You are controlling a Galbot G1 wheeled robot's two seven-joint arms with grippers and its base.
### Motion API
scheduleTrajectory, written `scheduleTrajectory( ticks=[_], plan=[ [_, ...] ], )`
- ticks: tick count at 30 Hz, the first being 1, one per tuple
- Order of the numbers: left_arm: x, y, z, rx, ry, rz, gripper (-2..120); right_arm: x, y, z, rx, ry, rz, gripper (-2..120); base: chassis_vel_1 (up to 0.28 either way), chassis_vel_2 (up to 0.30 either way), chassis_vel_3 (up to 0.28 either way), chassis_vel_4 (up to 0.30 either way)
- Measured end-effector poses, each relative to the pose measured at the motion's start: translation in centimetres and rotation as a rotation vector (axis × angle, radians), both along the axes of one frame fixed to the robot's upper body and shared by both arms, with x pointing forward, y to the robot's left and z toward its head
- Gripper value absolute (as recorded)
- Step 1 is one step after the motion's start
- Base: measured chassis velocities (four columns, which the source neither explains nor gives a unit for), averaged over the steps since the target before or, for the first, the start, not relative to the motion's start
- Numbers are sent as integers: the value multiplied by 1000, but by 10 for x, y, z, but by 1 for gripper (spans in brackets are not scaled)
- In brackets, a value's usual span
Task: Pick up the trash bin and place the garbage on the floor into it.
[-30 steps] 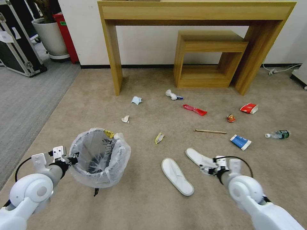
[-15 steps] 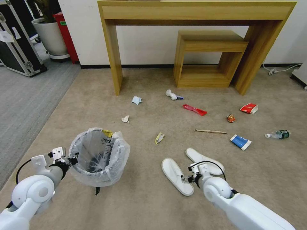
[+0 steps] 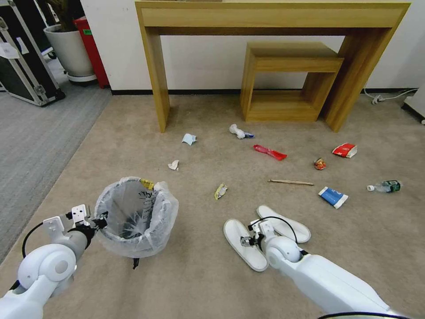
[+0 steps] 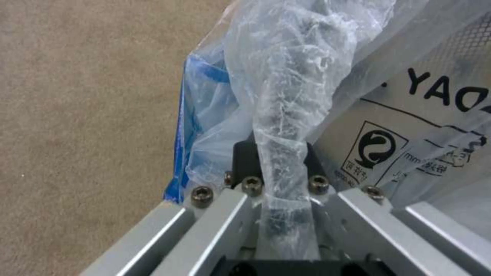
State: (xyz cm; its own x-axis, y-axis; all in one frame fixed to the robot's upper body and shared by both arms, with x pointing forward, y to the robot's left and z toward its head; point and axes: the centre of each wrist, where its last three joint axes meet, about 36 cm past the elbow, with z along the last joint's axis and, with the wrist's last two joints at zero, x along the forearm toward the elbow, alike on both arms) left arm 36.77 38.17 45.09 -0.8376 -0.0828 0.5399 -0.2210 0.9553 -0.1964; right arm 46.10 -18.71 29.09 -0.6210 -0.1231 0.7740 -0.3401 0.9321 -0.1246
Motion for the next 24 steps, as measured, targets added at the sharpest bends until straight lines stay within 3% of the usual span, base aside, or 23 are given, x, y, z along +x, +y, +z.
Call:
scheduleTrajectory(
  ticks=[16, 24],
  plan=[
    [0, 7, -1, 4, -13, 13, 0, 3, 35, -31, -10, 1, 33, 100, 0, 0, 0, 0],
    [1, 9, -5, 4, -14, 25, 0, -1, 32, -44, -34, -9, 30, 72, 0, 0, 0, 0]
  ],
)
